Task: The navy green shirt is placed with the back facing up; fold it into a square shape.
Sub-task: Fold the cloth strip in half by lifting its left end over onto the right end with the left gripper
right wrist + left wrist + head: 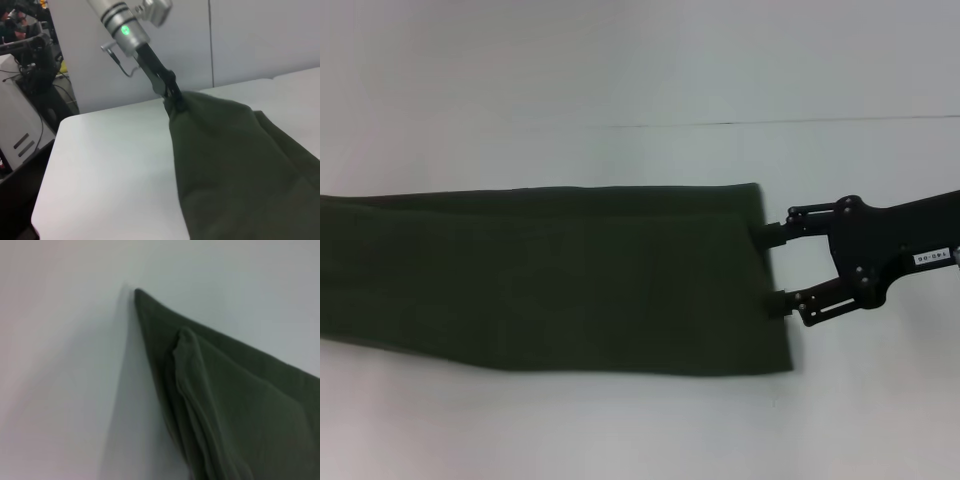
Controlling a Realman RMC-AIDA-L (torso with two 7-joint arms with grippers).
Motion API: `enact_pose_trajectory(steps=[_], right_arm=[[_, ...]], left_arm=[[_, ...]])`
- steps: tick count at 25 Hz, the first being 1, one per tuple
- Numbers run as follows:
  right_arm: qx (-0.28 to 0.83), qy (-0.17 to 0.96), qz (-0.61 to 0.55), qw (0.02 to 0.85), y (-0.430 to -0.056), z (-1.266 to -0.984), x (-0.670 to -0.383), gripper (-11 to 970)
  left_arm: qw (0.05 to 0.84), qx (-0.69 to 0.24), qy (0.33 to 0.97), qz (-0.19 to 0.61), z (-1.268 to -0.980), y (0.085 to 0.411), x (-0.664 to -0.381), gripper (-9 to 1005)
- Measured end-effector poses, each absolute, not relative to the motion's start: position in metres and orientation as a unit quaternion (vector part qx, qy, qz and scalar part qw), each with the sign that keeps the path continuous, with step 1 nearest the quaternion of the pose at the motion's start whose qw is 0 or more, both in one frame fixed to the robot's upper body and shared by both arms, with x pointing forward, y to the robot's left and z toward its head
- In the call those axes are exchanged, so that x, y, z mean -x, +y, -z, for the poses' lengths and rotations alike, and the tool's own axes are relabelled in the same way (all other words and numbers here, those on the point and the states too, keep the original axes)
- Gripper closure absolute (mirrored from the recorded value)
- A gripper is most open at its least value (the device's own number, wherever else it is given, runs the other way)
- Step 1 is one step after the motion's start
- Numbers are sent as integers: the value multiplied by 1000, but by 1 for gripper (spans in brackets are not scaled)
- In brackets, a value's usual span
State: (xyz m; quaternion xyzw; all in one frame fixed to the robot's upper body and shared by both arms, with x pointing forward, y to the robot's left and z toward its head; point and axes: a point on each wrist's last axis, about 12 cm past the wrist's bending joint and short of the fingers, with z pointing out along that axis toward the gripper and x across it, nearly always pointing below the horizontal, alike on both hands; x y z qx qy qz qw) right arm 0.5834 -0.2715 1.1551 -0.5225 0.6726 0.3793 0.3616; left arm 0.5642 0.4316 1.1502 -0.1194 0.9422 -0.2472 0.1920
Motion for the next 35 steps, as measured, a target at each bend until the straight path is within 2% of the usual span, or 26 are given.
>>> enact_pose_trajectory(steps=[3, 7, 12, 17, 21, 26, 35], right_arm=[[520, 675, -377, 363, -273, -1155, -583, 32], [510, 681, -370, 374, -278, -1154, -585, 32], [486, 692, -357, 396, -286, -1154, -588, 32], [455, 706, -347, 418, -299, -1152, -587, 32], [424, 721, -339, 431, -312, -1148, -585, 31], [383, 738, -330, 446, -331, -1146, -581, 31], [335, 766, -301, 458, -354, -1143, -580, 32]], left_arm=[[201, 112, 940, 250, -1163, 435, -565, 922], [222, 66, 930, 287, -1185, 419, -578, 922], [255, -35, 904, 342, -1225, 371, -610, 921], [243, -135, 891, 359, -1243, 308, -638, 921], [225, -200, 886, 353, -1241, 253, -651, 921], [212, -247, 880, 345, -1226, 201, -655, 926], [177, -280, 873, 357, -1163, 122, -637, 925]])
